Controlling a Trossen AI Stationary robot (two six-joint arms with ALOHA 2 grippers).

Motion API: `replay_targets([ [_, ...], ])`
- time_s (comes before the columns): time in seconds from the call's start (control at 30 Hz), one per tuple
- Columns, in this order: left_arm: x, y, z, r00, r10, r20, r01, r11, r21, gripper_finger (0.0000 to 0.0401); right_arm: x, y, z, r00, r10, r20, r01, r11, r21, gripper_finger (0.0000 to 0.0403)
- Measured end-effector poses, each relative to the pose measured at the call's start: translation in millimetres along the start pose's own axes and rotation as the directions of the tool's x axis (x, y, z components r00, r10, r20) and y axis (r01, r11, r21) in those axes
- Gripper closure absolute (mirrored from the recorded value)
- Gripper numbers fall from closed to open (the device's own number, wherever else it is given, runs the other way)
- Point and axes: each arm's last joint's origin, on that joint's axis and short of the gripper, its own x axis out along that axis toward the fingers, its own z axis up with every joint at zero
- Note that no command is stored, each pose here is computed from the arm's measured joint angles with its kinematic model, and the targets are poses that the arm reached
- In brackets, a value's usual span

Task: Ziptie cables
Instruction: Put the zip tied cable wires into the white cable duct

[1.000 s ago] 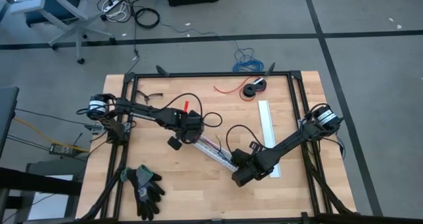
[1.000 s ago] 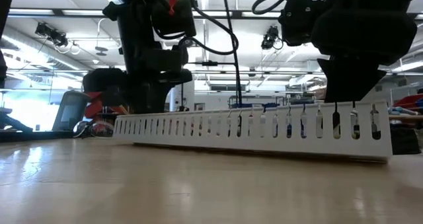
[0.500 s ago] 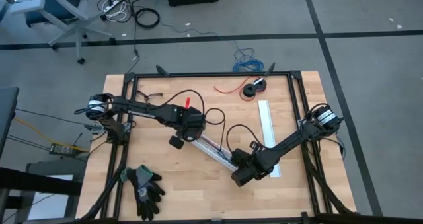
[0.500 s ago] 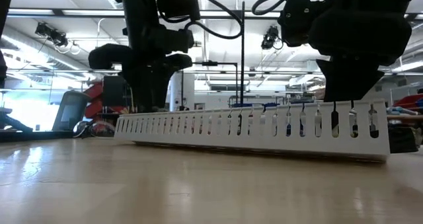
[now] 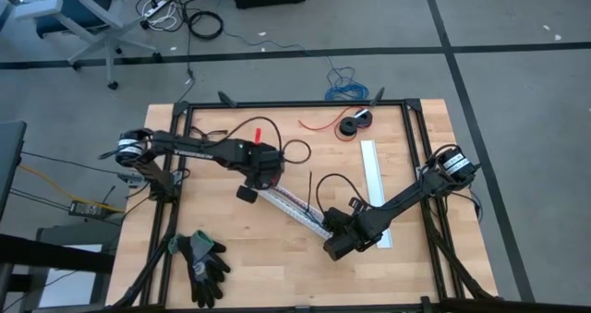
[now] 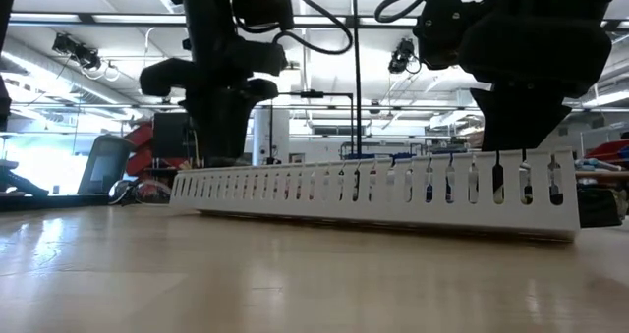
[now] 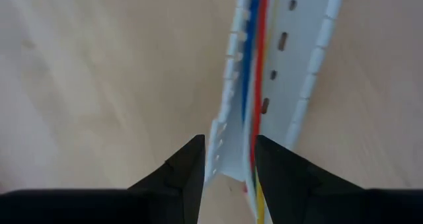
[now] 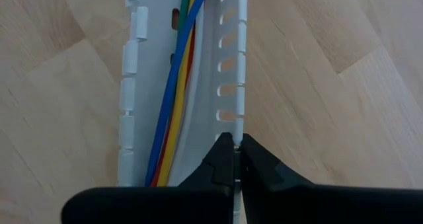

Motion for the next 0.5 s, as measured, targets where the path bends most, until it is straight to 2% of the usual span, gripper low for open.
replay_targets([
  [0.13, -8, 6, -13, 0.998, 0.028, 0.058, -0.024, 0.997, -0.079, 0.0261, 0, -3, -2, 0.999, -0.034, -0.018, 0.034, 0.999, -0.014, 0.0401],
  [0.3, -7, 2, -27, 0.990, 0.055, 0.130, -0.037, 0.989, -0.142, 0.0261, -7, -13, -2, 0.986, -0.160, -0.046, 0.157, 0.985, -0.074, 0.0401],
  [0.5, 4, -3, -33, 0.984, 0.065, 0.164, -0.036, 0.984, -0.174, 0.0261, -7, -19, 14, 0.973, -0.224, 0.060, 0.230, 0.962, -0.146, 0.0401],
])
